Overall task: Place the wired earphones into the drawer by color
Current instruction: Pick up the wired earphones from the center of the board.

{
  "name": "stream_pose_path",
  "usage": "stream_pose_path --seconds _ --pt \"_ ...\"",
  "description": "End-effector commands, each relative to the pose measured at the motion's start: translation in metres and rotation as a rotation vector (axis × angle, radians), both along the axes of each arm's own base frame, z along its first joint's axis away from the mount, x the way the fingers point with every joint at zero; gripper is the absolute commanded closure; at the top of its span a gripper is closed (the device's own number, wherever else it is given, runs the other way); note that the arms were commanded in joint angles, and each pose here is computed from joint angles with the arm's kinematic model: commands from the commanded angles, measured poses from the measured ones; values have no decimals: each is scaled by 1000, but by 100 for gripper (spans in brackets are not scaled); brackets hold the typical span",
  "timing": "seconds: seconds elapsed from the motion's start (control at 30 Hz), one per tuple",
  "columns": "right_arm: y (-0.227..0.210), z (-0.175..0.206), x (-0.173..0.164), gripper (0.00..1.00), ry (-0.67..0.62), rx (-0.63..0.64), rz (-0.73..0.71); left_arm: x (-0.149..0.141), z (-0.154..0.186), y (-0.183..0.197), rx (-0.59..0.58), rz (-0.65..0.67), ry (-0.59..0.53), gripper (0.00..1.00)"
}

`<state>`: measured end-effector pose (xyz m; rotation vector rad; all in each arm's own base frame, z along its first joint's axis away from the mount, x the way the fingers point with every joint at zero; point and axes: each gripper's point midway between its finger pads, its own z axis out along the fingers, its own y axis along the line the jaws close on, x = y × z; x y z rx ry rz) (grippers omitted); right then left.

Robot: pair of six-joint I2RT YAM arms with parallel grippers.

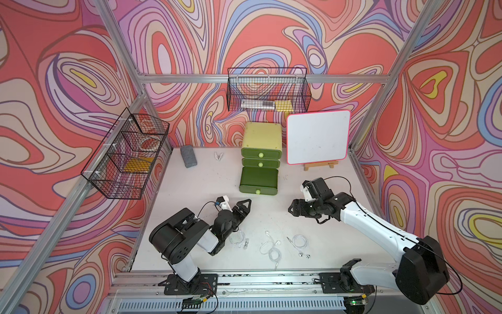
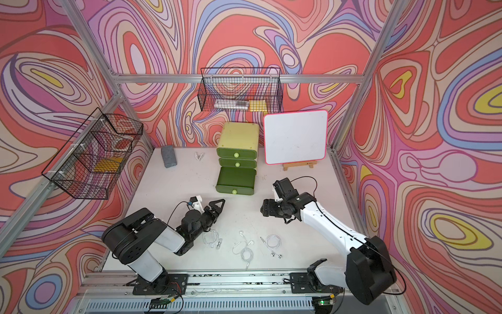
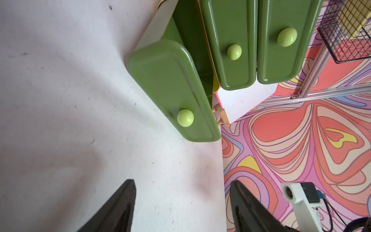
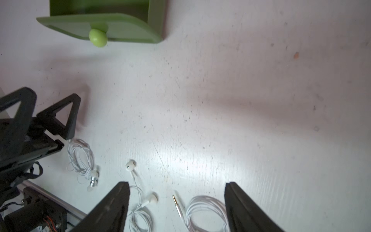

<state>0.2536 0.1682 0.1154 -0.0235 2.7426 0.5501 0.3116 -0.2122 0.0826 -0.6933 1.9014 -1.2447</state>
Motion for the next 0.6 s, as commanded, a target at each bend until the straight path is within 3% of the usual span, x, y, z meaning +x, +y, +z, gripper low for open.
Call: stream_pose_path --seconds 0.0,0.33,0.57 --pt "3 -3 -30 26 79 16 4 -2 1 -5 92 -51 5 25" --pt "22 -43 -71 29 157 -139 146 -10 34 5 392 -126 21 11" --pt "19 -64 -93 41 209 -201 169 -18 64 19 530 -144 -7 5"
